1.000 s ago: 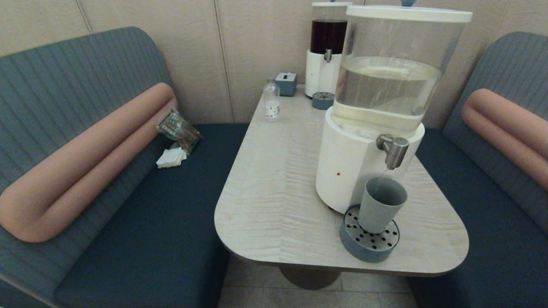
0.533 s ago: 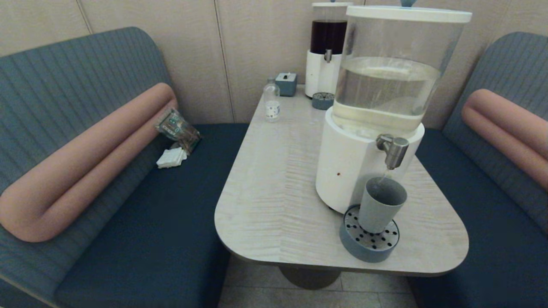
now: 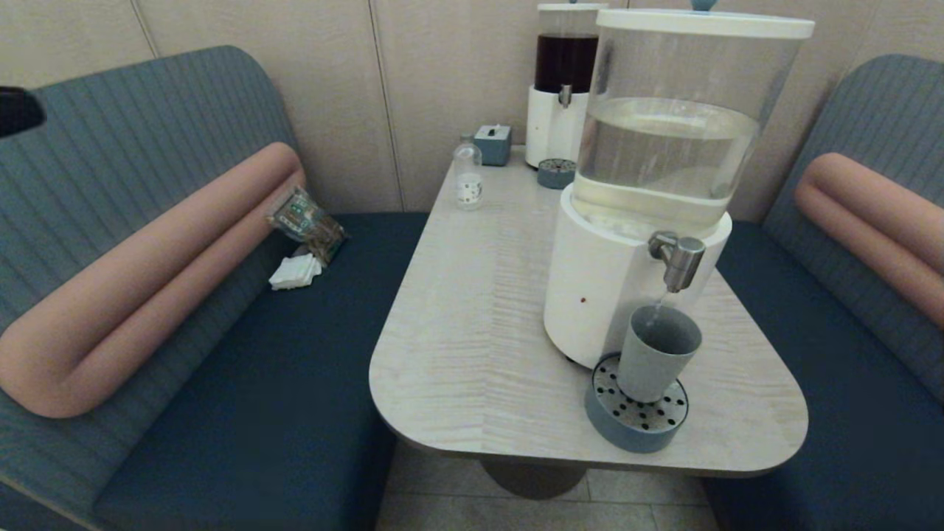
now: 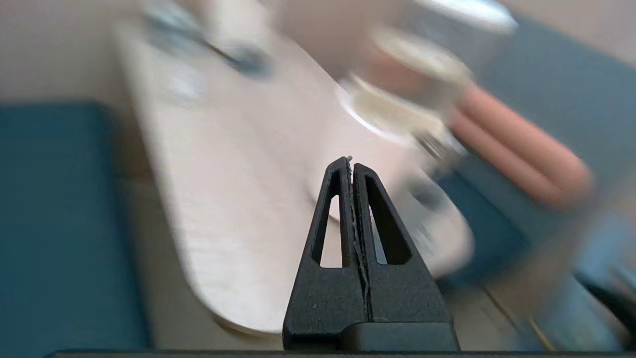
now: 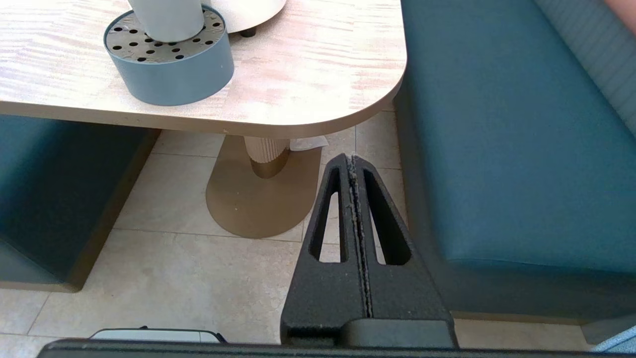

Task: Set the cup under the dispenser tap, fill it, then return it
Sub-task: Turn off the faucet

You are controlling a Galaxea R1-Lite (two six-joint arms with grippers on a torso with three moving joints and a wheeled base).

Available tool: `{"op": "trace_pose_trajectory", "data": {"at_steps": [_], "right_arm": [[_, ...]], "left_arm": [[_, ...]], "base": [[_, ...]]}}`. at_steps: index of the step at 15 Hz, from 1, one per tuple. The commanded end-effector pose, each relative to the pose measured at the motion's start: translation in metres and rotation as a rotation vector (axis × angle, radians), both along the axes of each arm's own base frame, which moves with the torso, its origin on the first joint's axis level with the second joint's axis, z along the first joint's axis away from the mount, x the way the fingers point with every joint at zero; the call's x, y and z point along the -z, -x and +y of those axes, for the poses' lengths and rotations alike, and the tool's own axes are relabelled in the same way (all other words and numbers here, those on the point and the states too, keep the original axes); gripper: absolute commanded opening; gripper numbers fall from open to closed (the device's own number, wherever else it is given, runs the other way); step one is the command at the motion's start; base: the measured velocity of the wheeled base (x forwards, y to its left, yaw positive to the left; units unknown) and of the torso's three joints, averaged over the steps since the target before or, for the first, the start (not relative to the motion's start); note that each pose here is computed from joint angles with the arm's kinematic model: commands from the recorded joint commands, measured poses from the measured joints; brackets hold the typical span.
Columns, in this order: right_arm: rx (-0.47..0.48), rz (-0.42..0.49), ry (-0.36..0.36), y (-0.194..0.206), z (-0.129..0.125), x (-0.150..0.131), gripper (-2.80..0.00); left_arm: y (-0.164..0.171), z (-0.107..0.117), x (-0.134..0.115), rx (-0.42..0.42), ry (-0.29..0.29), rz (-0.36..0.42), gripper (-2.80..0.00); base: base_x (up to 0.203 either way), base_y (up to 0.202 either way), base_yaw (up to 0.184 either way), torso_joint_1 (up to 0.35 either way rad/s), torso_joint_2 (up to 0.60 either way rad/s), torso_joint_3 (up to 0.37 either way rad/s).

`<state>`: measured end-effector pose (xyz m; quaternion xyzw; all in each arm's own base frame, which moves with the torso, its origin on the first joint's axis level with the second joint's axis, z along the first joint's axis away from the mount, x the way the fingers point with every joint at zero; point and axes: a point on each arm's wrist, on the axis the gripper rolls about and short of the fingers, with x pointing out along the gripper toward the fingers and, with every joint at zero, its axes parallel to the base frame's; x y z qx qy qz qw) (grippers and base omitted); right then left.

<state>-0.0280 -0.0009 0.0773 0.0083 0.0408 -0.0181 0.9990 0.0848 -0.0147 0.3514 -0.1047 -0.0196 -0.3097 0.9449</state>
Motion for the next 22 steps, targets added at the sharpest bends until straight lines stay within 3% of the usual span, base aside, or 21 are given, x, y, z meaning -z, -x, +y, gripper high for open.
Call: {"op": "trace_pose_trajectory", "data": {"at_steps": [1,5,7,8,10,12,15,17,19,22], "right_arm": [[0.0,0.001,0.0,0.0,0.0,0.0,-2.8],[0.0,0.001,0.0,0.0,0.0,0.0,-2.8],[0.0,0.001,0.0,0.0,0.0,0.0,-2.8],[0.0,0.001,0.0,0.0,0.0,0.0,-2.8],[0.0,0.001,0.0,0.0,0.0,0.0,-2.8],[0.0,0.001,0.0,0.0,0.0,0.0,-2.8],[0.0,0.001,0.0,0.0,0.0,0.0,-2.8],[0.0,0.001,0.0,0.0,0.0,0.0,-2.8],[0.0,0.001,0.0,0.0,0.0,0.0,-2.8],[0.0,0.001,0.0,0.0,0.0,0.0,-2.8]], "left_arm": [[-0.041,-0.003,-0.002,0.105,-0.033,0.12,-2.8],[-0.044,-0.005,-0.003,0.19,-0.236,0.32,-2.8],[-0.058,-0.006,-0.003,0.242,-0.42,0.334,-2.8],[-0.066,-0.008,-0.006,0.243,-0.484,0.343,-2.8],[-0.09,-0.021,-0.005,0.268,-0.597,0.367,-2.8],[-0.111,-0.041,-0.008,0.306,-0.688,0.332,-2.8],[-0.139,-0.083,-0.003,0.35,-0.771,0.266,-2.8],[-0.152,-0.113,0.002,0.34,-0.788,0.207,-2.8],[-0.161,-0.14,0.012,0.348,-0.823,0.199,-2.8],[-0.177,-0.168,0.022,0.345,-0.822,0.144,-2.8]], "base": [[0.0,0.0,0.0,0.0,0.0,0.0],[0.0,0.0,0.0,0.0,0.0,0.0],[0.0,0.0,0.0,0.0,0.0,0.0],[0.0,0.0,0.0,0.0,0.0,0.0],[0.0,0.0,0.0,0.0,0.0,0.0],[0.0,0.0,0.0,0.0,0.0,0.0],[0.0,0.0,0.0,0.0,0.0,0.0],[0.0,0.0,0.0,0.0,0.0,0.0],[0.0,0.0,0.0,0.0,0.0,0.0],[0.0,0.0,0.0,0.0,0.0,0.0]]}}
